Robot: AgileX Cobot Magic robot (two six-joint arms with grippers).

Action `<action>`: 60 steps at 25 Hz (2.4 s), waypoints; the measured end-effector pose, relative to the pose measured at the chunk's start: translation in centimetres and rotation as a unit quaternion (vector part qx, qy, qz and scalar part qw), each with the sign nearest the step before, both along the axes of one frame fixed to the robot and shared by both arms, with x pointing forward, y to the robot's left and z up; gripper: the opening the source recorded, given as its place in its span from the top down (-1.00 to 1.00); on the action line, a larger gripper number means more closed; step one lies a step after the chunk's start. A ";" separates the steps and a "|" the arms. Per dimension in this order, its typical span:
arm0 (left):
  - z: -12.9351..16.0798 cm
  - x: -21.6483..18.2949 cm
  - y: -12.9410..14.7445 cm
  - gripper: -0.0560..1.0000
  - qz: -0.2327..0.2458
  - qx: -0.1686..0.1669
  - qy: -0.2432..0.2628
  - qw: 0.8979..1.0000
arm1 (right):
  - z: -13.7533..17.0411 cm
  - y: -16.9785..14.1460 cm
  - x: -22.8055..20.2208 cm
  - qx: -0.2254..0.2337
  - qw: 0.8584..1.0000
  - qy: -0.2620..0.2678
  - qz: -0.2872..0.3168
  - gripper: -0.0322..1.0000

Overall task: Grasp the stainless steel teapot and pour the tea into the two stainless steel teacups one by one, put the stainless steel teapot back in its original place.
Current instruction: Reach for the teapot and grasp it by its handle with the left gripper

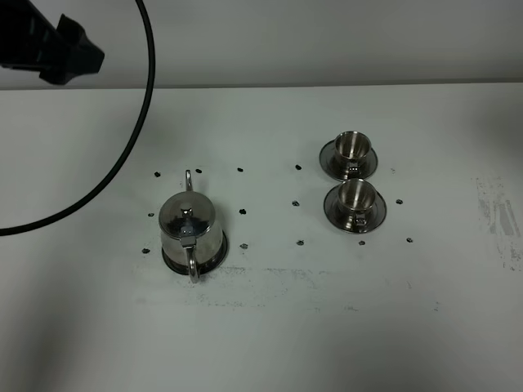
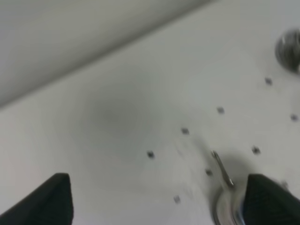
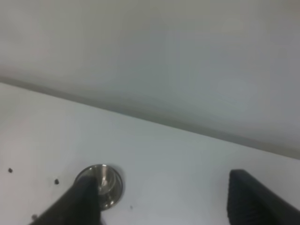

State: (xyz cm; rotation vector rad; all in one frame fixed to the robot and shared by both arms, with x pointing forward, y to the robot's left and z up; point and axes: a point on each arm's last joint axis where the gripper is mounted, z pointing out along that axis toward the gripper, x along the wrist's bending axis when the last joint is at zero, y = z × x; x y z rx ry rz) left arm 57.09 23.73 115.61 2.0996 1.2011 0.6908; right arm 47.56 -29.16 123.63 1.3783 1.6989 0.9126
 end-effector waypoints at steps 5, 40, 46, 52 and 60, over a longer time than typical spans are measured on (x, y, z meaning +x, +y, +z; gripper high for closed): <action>-0.7 -0.7 0.1 -0.48 -0.004 0.008 0.054 0.998 | 1.8 0.3 -5.4 0.031 0.999 -0.017 0.005 -0.20; -1.6 -4.8 -8.8 -0.48 0.015 0.053 0.108 0.993 | -17.2 -0.7 -24.5 0.015 0.999 0.009 -0.045 -0.20; -1.7 -6.7 -10.8 -0.48 0.027 0.079 0.120 0.989 | -18.2 -0.8 -24.1 0.013 0.998 0.029 -0.053 -0.18; -3.0 -7.9 -13.1 -0.48 0.007 0.088 0.133 0.987 | -18.2 -1.2 -24.1 0.020 0.996 0.029 -0.078 -0.08; -7.6 -7.0 -14.5 -0.48 0.003 0.136 0.184 0.973 | -18.2 -1.0 -24.1 0.044 0.995 0.030 -0.083 0.14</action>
